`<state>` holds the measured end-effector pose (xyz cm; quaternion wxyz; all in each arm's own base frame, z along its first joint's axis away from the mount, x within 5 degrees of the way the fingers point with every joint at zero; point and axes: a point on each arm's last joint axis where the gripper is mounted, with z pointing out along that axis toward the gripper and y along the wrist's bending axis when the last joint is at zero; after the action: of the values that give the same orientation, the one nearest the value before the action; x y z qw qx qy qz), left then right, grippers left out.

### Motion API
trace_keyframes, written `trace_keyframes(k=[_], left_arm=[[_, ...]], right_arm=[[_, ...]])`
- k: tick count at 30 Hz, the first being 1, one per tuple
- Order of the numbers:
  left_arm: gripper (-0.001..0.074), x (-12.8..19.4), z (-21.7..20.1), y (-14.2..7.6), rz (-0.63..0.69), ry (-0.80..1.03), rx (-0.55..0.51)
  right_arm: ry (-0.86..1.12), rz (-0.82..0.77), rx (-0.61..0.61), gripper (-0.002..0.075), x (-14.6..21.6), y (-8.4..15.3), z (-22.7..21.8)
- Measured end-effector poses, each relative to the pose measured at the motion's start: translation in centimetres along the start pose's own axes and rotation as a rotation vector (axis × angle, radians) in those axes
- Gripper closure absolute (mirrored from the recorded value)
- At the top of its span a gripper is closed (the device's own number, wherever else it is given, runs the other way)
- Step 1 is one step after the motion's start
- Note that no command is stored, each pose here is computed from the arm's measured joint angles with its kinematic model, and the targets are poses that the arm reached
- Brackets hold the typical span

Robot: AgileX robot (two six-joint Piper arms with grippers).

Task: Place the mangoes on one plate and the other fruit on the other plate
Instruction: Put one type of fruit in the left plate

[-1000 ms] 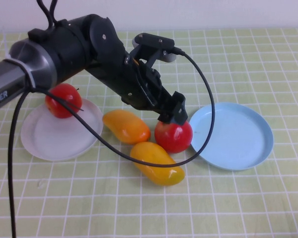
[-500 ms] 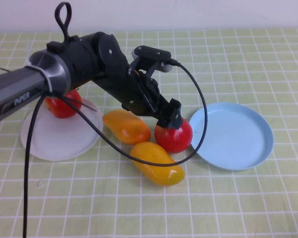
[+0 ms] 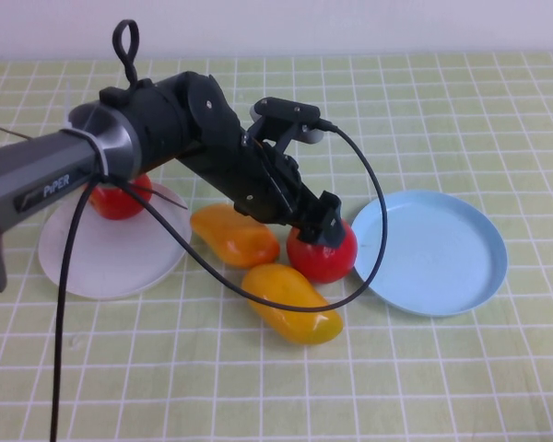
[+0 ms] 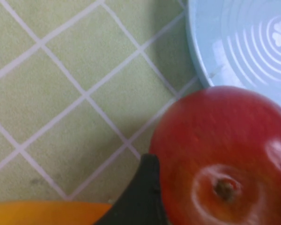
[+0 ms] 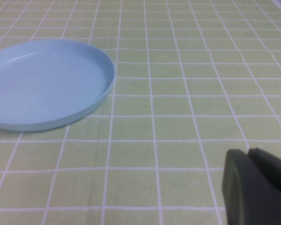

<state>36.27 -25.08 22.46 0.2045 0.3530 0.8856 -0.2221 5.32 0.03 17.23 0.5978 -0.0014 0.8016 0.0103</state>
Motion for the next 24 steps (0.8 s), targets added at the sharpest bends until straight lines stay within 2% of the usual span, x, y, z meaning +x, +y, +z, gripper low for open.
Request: trace_keyframes(k=[18, 22, 24], left_arm=[[0.0069, 0.3, 1.3, 0.4, -0.028, 0.014, 0.016], [0.0150, 0.3, 1.4, 0.4, -0.029, 0.014, 0.016], [0.0153, 0.3, 1.4, 0.4, -0.029, 0.014, 0.016]], right_arm=[[0.000, 0.000, 0.000, 0.0743, 0.0, 0.0, 0.0], [0.000, 0.000, 0.000, 0.0742, 0.0, 0.0, 0.0], [0.000, 0.000, 0.000, 0.0742, 0.0, 0.0, 0.0]])
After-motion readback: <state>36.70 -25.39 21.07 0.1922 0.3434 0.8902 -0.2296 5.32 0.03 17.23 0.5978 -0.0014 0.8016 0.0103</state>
